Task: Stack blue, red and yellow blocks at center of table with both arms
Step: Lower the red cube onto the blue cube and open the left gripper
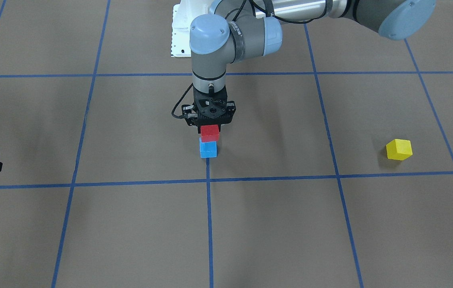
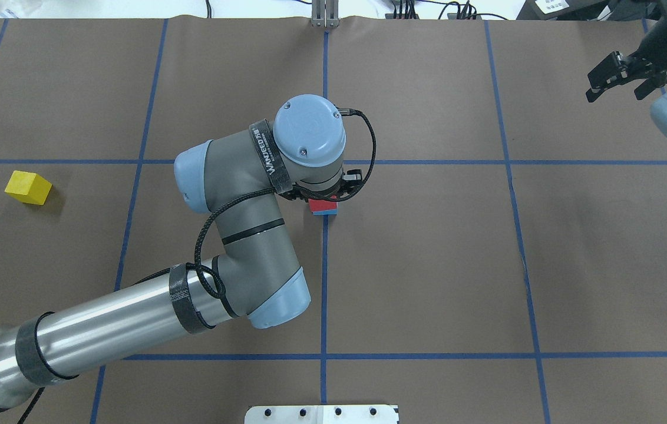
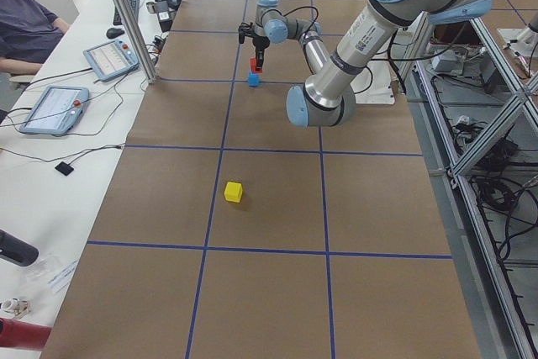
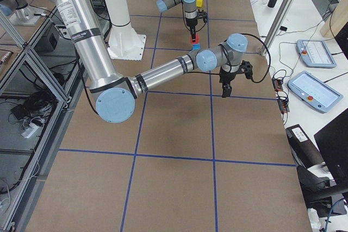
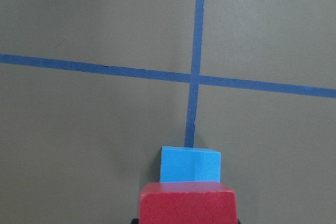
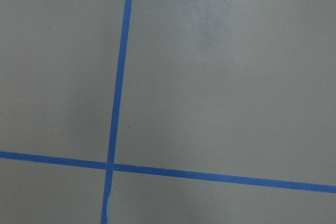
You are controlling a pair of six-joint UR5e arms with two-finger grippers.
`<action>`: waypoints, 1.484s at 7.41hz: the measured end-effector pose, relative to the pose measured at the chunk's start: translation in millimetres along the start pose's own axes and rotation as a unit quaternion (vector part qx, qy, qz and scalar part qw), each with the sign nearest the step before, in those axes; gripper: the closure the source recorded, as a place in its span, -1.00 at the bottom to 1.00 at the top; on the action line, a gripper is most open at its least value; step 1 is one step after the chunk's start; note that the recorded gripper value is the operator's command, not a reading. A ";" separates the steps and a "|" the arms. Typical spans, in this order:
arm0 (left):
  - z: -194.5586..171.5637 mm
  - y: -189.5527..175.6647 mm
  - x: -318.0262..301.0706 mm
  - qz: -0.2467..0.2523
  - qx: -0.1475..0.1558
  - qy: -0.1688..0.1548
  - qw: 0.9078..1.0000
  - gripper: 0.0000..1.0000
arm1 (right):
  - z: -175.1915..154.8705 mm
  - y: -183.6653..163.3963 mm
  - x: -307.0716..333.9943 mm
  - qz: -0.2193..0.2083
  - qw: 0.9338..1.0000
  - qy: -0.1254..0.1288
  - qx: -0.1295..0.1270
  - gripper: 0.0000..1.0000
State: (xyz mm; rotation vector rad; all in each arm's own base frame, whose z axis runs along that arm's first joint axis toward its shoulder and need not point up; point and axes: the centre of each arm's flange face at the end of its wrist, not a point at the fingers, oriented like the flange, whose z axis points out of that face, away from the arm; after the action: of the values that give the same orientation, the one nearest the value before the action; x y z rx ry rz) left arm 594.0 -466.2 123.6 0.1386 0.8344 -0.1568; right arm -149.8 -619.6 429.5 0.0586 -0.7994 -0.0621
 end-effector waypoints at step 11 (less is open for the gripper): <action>21.6 -10.8 1.9 0.037 0.018 -0.005 0.999 -0.74 | 2.5 0.2 2.7 0.003 1.000 0.000 -0.003 -0.99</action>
State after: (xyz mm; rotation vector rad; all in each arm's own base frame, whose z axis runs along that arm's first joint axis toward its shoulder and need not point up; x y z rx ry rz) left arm 608.9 -480.9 135.8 0.2031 0.8157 -0.1024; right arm -149.7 -619.7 433.2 0.0506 -0.7988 -0.0595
